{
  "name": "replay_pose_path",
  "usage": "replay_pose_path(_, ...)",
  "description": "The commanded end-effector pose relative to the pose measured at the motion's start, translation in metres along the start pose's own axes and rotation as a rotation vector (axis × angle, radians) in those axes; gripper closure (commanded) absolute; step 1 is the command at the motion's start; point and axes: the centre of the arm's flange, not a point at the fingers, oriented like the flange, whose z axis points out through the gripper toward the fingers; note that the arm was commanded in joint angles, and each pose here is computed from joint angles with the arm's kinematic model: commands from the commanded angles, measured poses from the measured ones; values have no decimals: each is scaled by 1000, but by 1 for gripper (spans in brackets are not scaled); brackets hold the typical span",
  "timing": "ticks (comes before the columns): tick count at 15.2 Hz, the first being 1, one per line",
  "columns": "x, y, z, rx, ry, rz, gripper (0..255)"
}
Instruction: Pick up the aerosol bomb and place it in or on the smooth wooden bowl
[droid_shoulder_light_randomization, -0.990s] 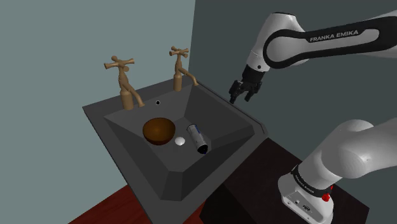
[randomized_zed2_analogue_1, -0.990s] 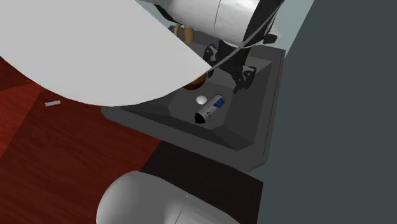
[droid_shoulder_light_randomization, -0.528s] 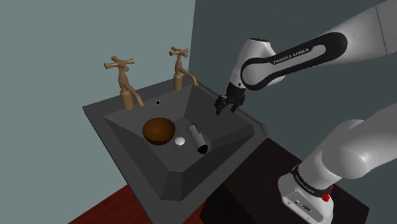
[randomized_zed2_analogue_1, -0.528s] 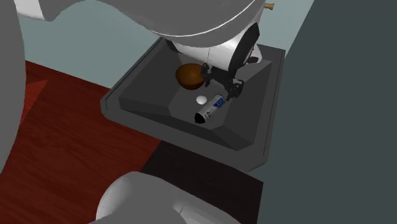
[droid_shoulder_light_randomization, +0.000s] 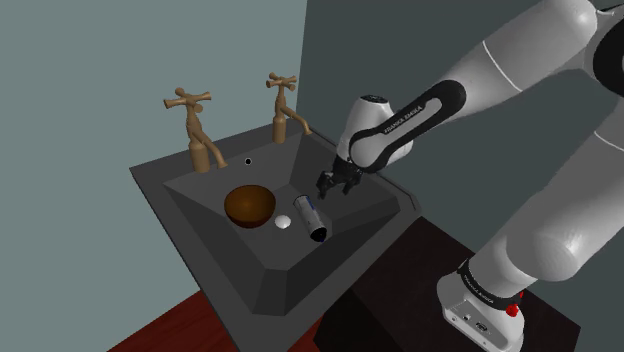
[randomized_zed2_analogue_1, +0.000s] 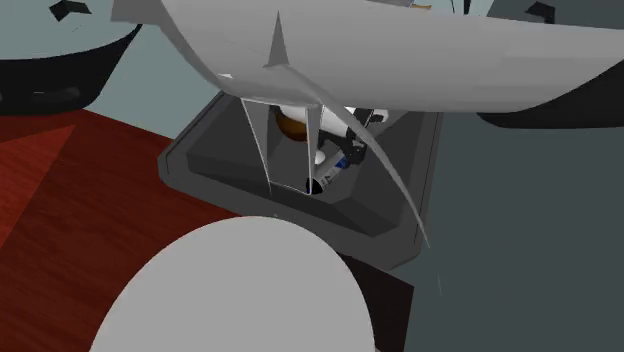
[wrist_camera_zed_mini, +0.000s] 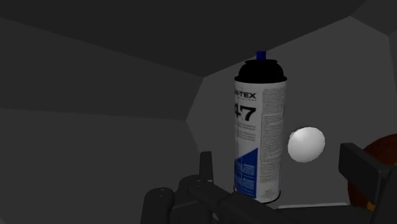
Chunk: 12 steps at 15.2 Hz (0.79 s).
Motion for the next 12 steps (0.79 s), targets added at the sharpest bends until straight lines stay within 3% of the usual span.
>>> replay_pose_path(1, 8, -4, 26, -1, 2, 9, 0)
replay_pose_path(8, 33, -23, 112, -5, 5, 37, 0)
replay_pose_path(12, 36, -25, 136, -6, 5, 40, 0)
